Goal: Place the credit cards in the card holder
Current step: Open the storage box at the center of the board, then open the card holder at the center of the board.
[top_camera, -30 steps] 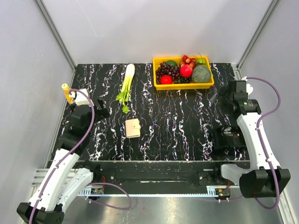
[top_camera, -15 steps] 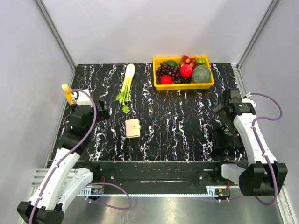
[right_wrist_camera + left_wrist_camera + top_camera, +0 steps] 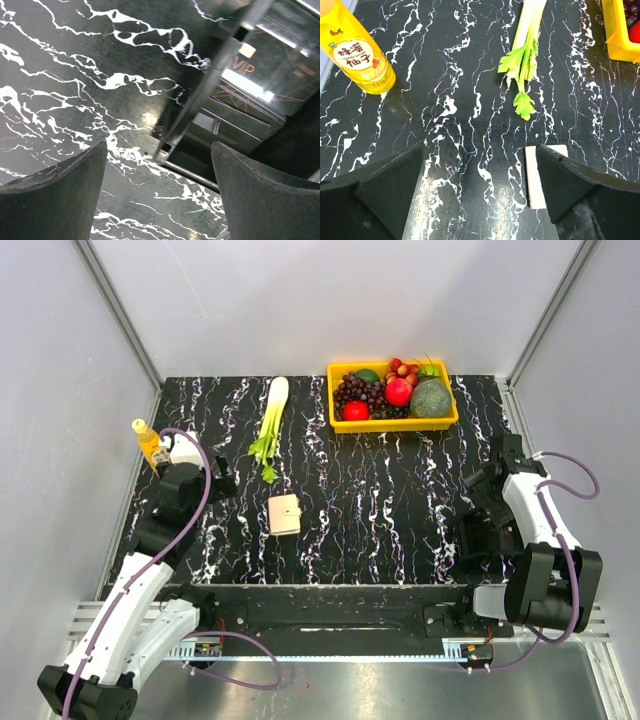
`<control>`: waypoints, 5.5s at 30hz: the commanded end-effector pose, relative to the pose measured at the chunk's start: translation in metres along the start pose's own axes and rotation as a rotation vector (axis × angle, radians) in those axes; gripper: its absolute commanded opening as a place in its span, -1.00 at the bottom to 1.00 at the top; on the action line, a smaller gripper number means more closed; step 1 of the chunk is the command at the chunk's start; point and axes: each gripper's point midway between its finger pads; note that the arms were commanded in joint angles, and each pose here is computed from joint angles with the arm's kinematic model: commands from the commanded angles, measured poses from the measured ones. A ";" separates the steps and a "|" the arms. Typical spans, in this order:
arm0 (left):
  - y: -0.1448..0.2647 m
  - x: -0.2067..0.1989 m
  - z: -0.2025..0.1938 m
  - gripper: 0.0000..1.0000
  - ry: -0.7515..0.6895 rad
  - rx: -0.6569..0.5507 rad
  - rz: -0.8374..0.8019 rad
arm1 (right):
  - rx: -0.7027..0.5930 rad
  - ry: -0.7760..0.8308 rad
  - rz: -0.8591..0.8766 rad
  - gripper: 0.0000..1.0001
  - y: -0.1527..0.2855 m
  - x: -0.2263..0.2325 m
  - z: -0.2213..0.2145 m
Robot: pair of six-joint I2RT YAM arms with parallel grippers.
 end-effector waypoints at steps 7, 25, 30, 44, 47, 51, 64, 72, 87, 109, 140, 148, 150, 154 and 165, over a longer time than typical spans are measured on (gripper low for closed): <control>-0.001 -0.006 0.008 0.98 -0.005 -0.015 -0.029 | 0.097 0.104 0.194 0.76 -0.030 0.054 -0.011; -0.004 -0.007 0.003 0.98 -0.003 0.011 -0.025 | 0.192 0.465 0.307 0.72 -0.039 0.121 -0.092; -0.005 -0.006 0.002 0.98 -0.007 0.014 -0.017 | 0.205 0.634 0.408 0.73 -0.022 0.152 -0.127; -0.031 -0.028 -0.050 0.98 0.097 0.248 -0.045 | -0.010 0.856 0.660 0.96 0.070 0.190 -0.105; -0.047 -0.051 -0.071 0.98 0.159 0.333 -0.109 | -0.004 0.864 0.768 0.96 0.100 0.191 -0.105; -0.063 -0.079 -0.101 0.89 0.176 0.416 -0.180 | 0.057 0.867 0.847 0.84 0.123 0.186 -0.125; -0.071 -0.096 -0.183 0.35 0.312 0.574 -0.267 | 0.286 1.000 0.890 0.36 0.135 0.235 -0.305; -0.063 -0.116 -0.196 0.04 0.320 0.614 -0.422 | 0.445 1.002 0.882 0.28 0.117 0.246 -0.366; -0.064 -0.143 -0.173 -1.00 0.354 0.606 -0.529 | 0.231 1.165 0.702 0.17 0.107 0.211 -0.358; -0.049 -0.156 -0.148 -1.00 0.344 0.584 -0.503 | 0.100 1.179 0.682 -0.13 0.112 0.223 -0.372; -0.044 -0.145 -0.159 -1.00 0.294 0.582 -0.496 | 0.010 1.217 0.524 -1.00 0.079 0.205 -0.364; -0.048 -0.123 -0.177 -1.00 0.224 0.598 -0.399 | 0.071 1.103 0.618 -1.00 0.088 0.215 -0.331; -0.049 -0.120 -0.180 -1.00 0.212 0.600 -0.387 | 0.074 1.087 0.624 -1.00 0.089 0.214 -0.326; -0.050 -0.118 -0.184 -1.00 0.208 0.608 -0.377 | 0.086 1.079 0.633 -1.00 0.089 0.210 -0.319; -0.073 -0.128 -0.169 -1.00 0.076 0.599 -0.413 | 0.046 1.448 1.027 0.38 0.126 0.222 -0.350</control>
Point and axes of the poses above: each gripper's point midway between its finger pads, its own y axis back along the fingers, its own x axis along the line the jaws close on, z = x × y, and after that the axes turned 1 degree about y, right-handed
